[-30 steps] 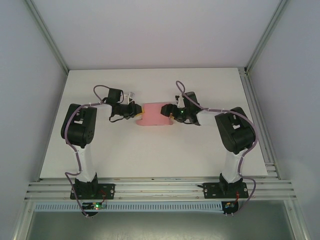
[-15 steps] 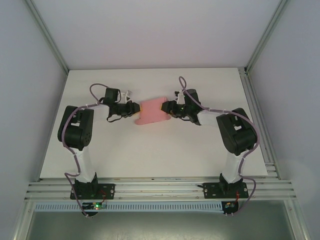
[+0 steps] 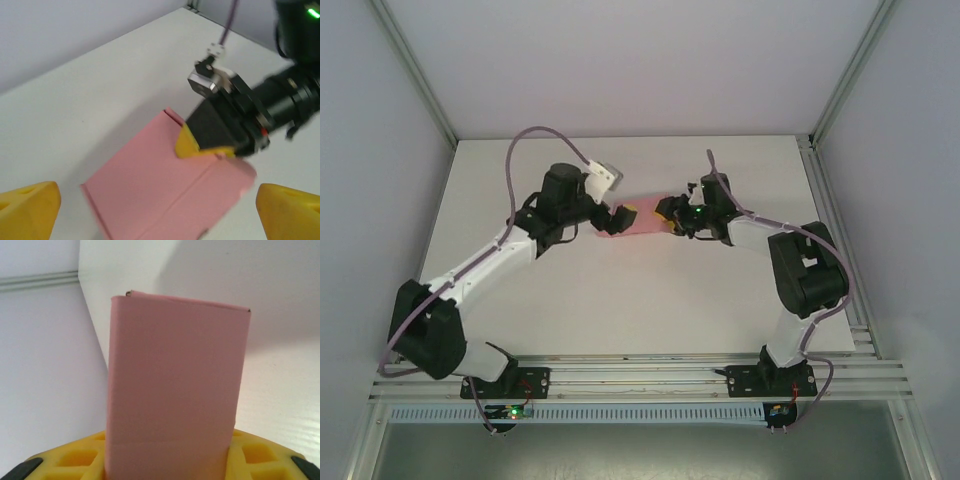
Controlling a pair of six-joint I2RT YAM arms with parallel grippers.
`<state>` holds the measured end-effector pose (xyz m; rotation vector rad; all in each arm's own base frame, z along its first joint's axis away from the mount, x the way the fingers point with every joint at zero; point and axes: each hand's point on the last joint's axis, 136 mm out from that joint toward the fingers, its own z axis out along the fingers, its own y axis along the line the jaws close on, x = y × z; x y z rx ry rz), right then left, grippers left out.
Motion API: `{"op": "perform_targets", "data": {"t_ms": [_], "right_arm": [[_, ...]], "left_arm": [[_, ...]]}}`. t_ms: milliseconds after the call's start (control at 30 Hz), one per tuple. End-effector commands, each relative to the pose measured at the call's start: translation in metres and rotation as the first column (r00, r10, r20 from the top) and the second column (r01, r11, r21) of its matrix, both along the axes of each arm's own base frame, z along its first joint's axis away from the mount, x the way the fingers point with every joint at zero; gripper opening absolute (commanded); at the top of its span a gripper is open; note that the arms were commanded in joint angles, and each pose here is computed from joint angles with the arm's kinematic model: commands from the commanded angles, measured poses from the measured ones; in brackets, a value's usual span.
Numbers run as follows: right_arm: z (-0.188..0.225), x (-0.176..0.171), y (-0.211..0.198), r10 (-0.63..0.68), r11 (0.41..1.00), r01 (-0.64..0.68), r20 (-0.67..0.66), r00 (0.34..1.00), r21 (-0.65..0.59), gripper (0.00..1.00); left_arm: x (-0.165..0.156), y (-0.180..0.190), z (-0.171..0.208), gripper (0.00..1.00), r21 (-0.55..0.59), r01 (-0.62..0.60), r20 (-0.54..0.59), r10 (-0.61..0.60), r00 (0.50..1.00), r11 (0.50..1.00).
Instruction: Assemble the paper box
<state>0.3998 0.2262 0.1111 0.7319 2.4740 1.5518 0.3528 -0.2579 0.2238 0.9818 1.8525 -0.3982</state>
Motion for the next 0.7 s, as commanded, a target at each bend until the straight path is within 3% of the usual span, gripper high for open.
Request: {"op": "perform_targets", "data": {"t_ms": [0, 167, 300, 500, 667], "right_arm": [[0.025, -0.015, 0.005, 0.041, 0.986, -0.008, -0.195, 0.980, 0.168, 0.37], [0.037, -0.031, 0.006, 0.070, 0.978, -0.018, -0.250, 0.966, 0.206, 0.37], [0.048, -0.039, 0.002, 0.047, 0.984, -0.002, -0.246, 0.968, 0.180, 0.39], [0.057, -0.050, 0.008, 0.075, 0.980, -0.026, -0.247, 0.966, 0.196, 0.39], [0.054, -0.058, 0.012, 0.099, 0.980, -0.047, -0.269, 0.958, 0.192, 0.41]], "left_arm": [[-0.008, 0.005, -0.026, 1.00, 0.279, 0.050, 0.144, -0.094, 0.985, 0.959], [0.002, -0.003, -0.027, 1.00, 0.333, 0.060, 0.254, -0.151, 0.955, 0.941], [0.005, -0.005, -0.046, 1.00, 0.407, 0.094, 0.214, -0.195, 0.957, 0.909], [0.008, -0.015, -0.049, 1.00, 0.414, 0.124, 0.227, -0.234, 0.945, 0.902], [0.010, -0.022, -0.046, 0.79, 0.399, 0.147, 0.208, -0.246, 0.947, 0.905]]}}
